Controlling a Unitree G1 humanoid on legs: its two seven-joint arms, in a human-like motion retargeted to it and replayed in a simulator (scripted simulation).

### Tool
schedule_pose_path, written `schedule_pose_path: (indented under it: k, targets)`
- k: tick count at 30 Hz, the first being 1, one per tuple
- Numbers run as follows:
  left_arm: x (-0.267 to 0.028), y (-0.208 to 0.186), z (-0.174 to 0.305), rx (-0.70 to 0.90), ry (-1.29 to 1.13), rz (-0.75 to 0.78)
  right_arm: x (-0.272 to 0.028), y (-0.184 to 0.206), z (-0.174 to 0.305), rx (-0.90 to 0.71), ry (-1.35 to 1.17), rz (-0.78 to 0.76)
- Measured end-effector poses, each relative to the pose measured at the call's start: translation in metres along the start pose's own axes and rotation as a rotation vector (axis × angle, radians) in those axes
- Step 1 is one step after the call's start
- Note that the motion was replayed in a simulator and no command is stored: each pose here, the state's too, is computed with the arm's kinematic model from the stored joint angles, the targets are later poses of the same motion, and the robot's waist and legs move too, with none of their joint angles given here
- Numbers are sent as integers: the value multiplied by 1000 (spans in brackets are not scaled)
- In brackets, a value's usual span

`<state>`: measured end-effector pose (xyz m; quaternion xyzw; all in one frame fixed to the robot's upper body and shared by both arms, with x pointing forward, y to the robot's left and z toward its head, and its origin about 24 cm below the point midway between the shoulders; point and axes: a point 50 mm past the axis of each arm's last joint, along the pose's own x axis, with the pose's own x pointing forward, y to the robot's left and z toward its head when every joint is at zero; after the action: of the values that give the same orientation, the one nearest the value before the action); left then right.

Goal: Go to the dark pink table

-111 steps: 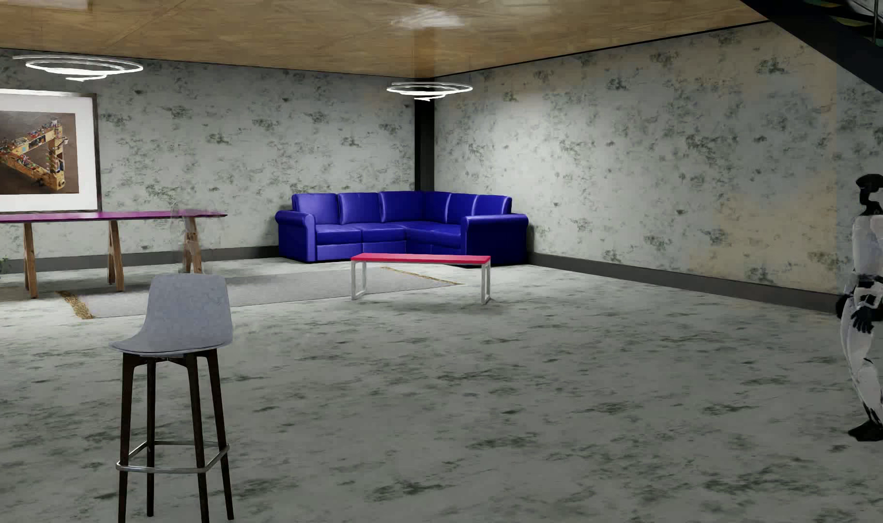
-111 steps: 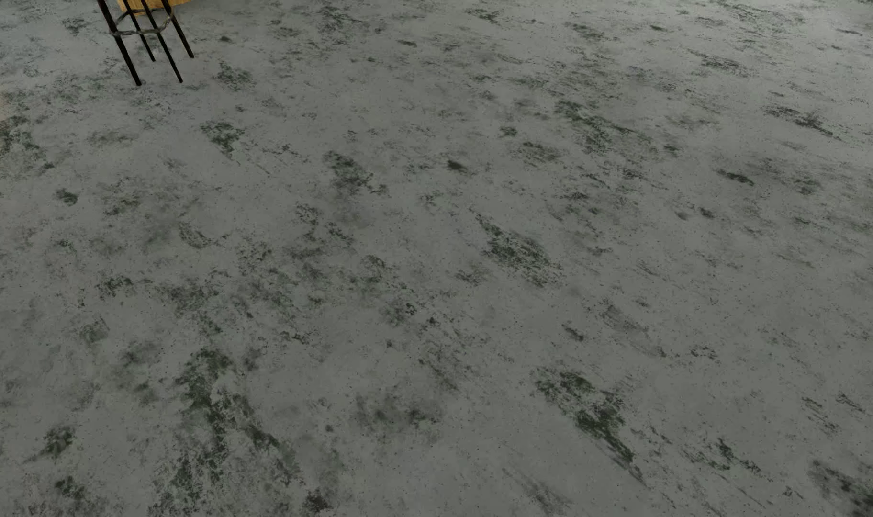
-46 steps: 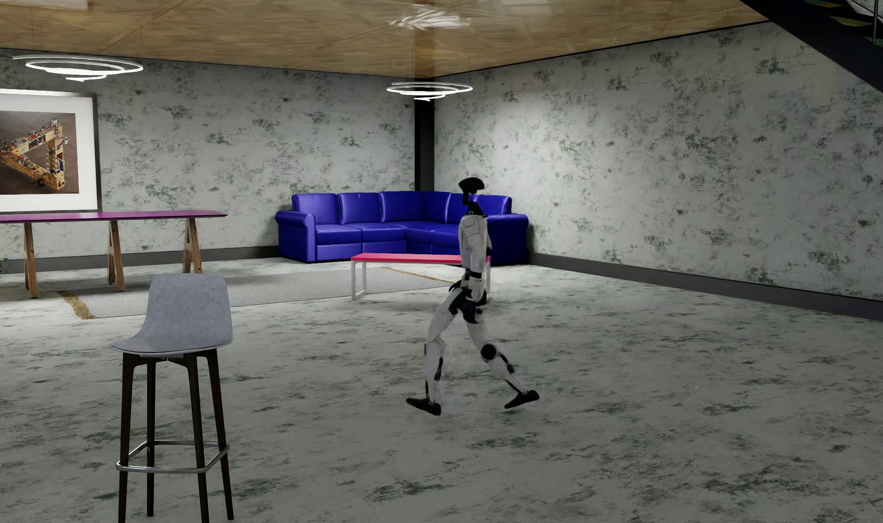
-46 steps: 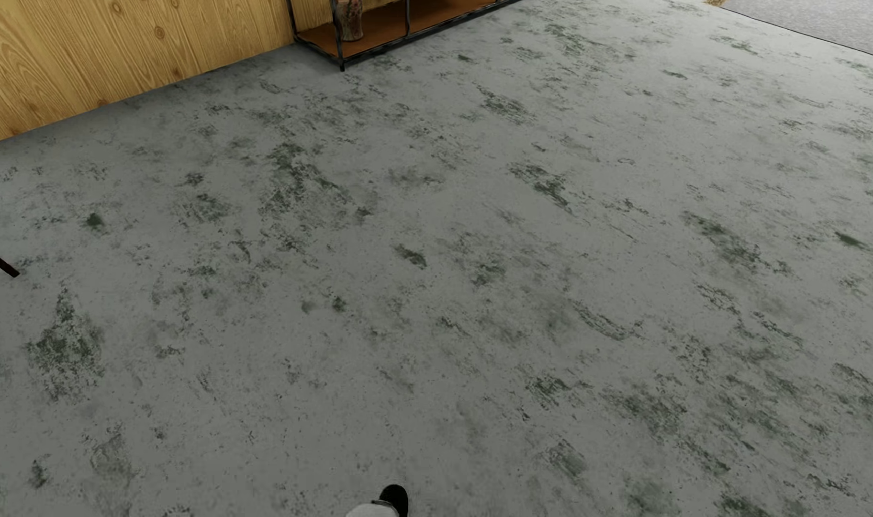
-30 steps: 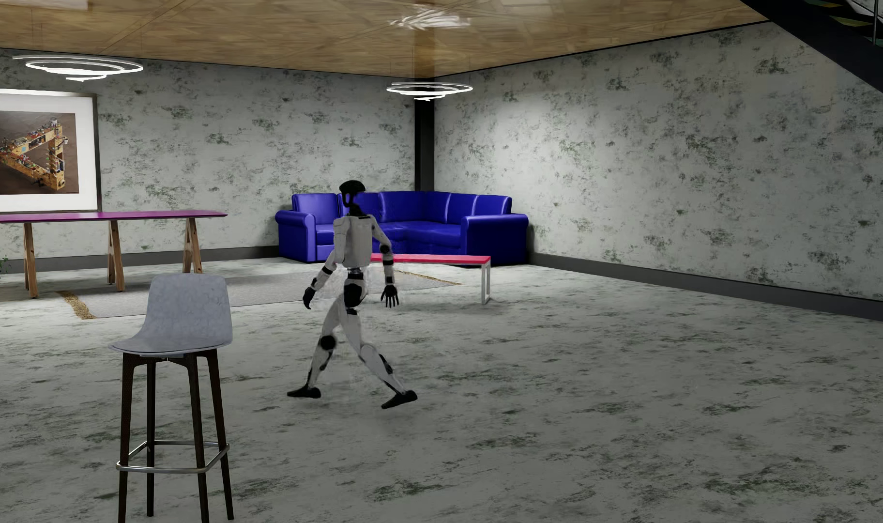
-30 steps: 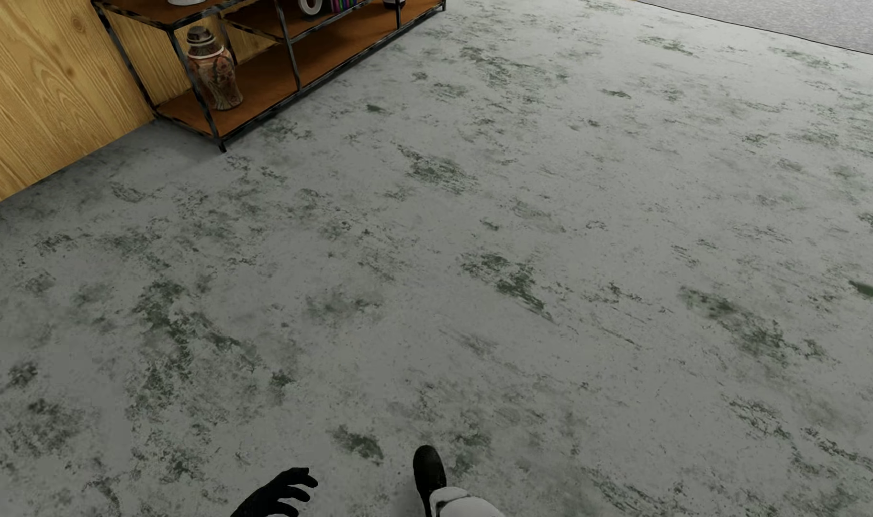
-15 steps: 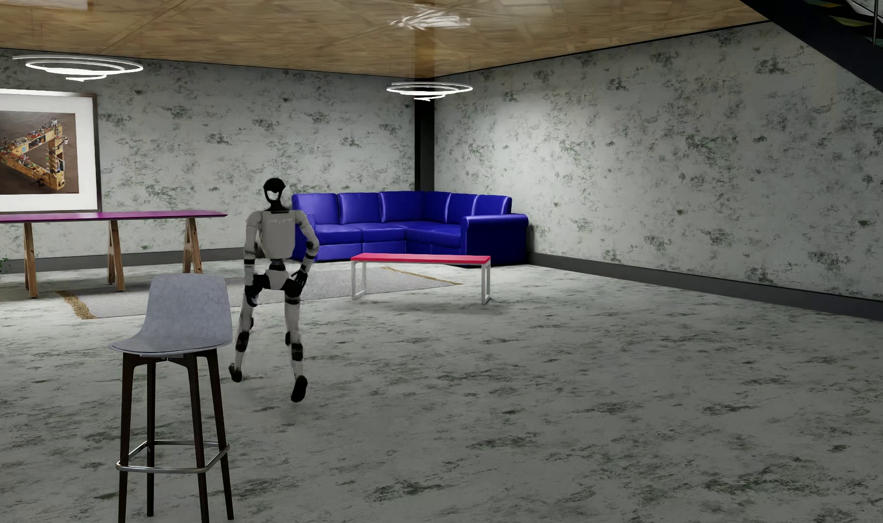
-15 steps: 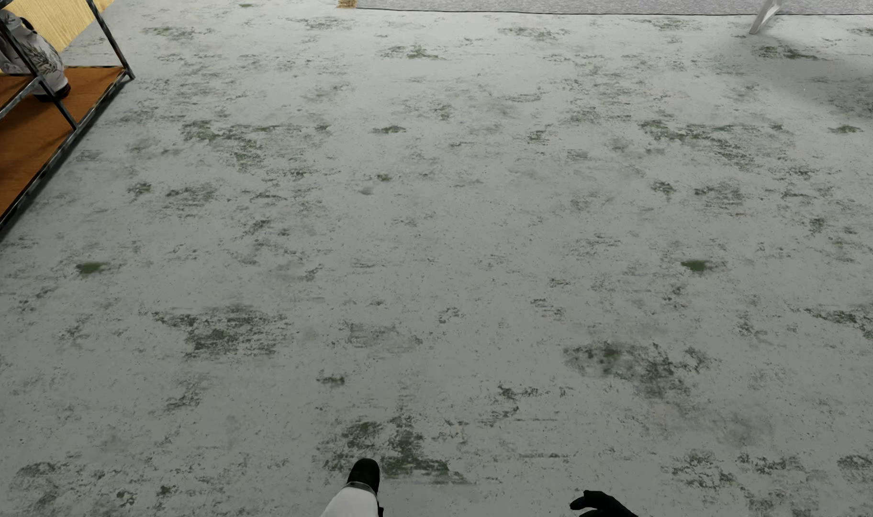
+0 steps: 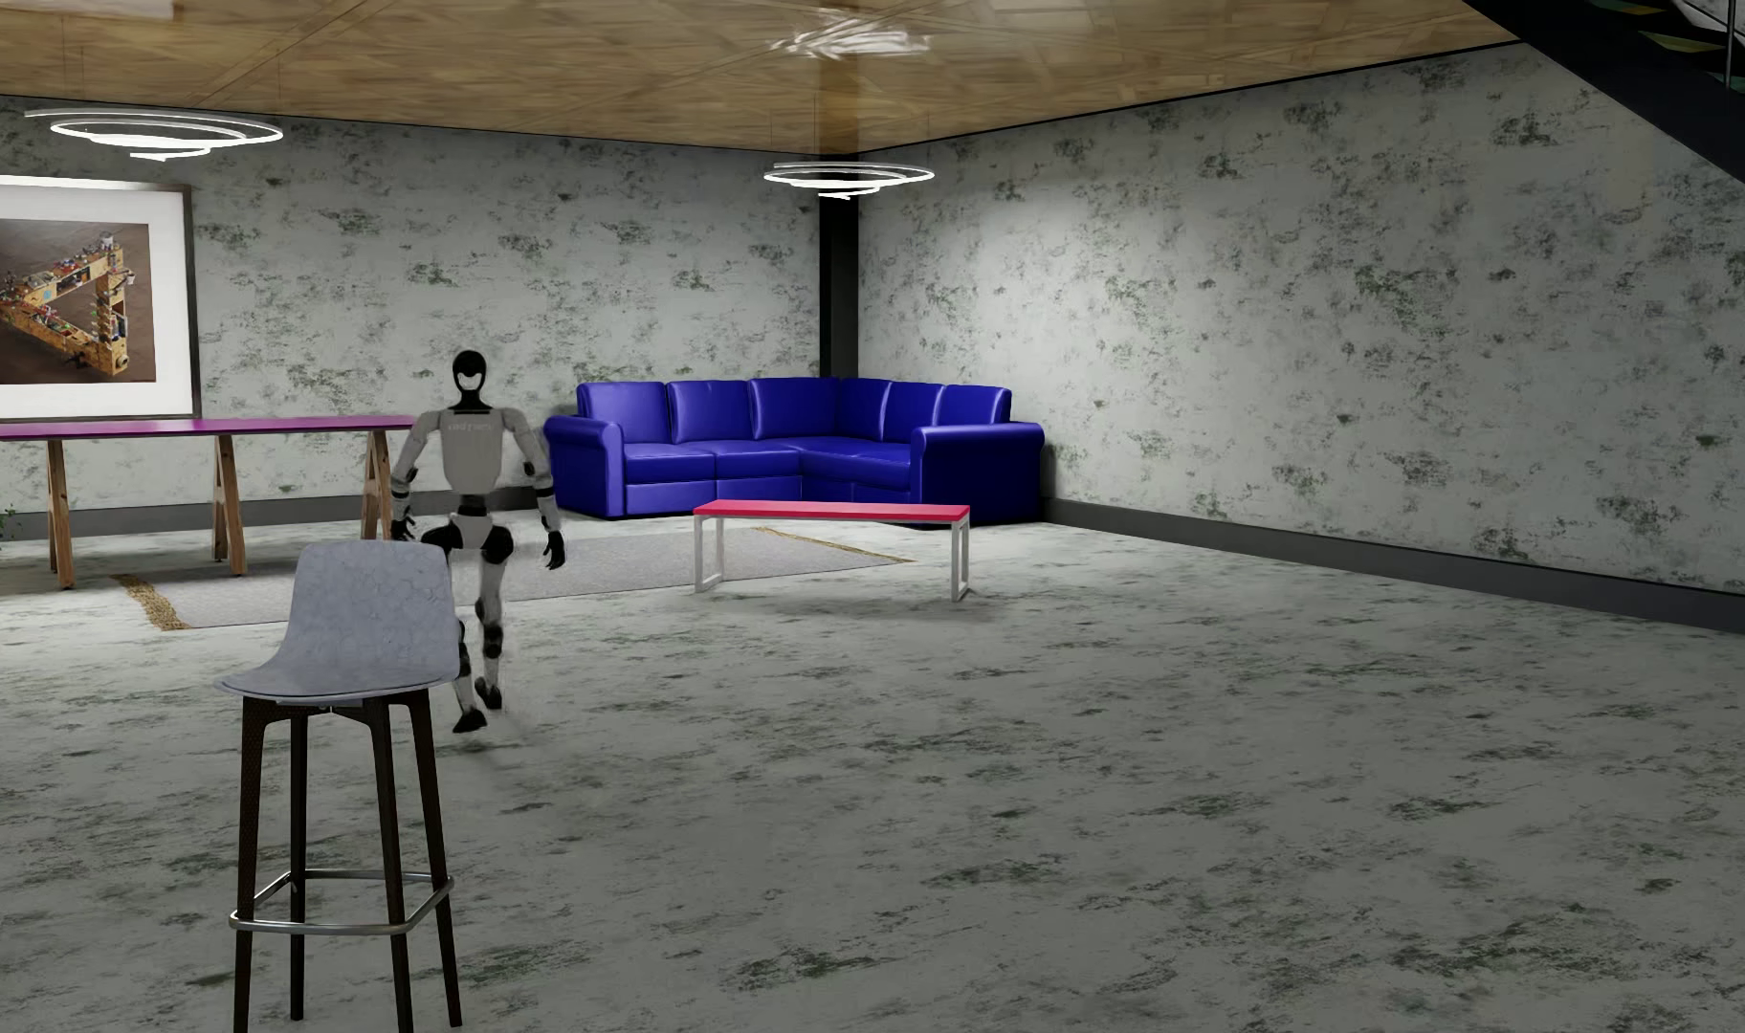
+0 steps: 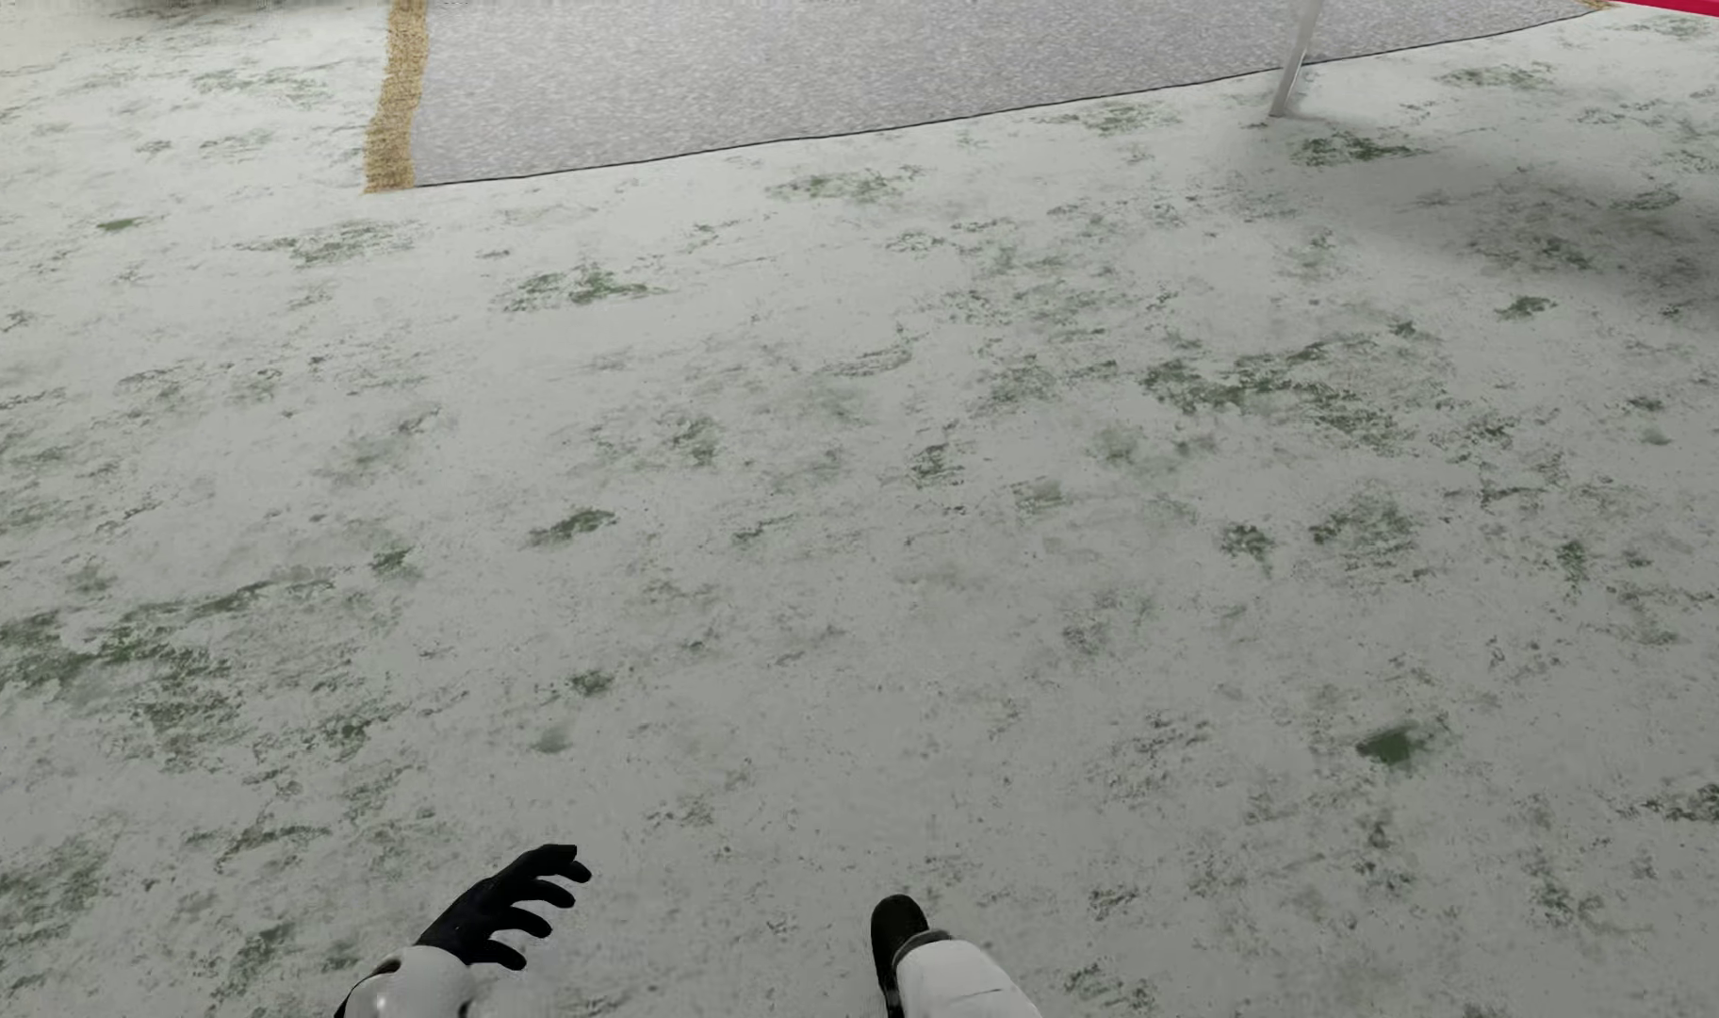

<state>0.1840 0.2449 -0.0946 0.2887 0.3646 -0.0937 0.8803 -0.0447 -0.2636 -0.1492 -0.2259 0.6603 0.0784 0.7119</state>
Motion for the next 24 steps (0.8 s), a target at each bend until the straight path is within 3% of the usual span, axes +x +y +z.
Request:
schedule_pose_path:
  k: [2,5,7,8,10,15,19,21,24]
  targets:
    - [0,1,10,-37,-44,18,-3,3,-17,4,59,5]
    - [-13,-39,-24,-98,67,-64,-3,8,-26,-1,109,21]
    - [-23,-75,-49,-50,172,-183,3,12,3,21,8,25]
    - [-35,-86,-70,-106,252,-188,4,13,25,50,-74,22]
    - [-67,-114,-109,-65,399,-286,1,5,71,81,-259,-3]
    - [-138,-147,-170,93,624,-495,-33,-47,188,61,-689,-133]
    - [-170,-155,-191,107,740,-542,-22,-39,163,146,-599,-122]
    - [-150,-149,-180,151,672,-539,-5,-12,135,107,-456,-44]
    - [-86,-130,-125,74,432,-411,5,16,77,21,-246,38]
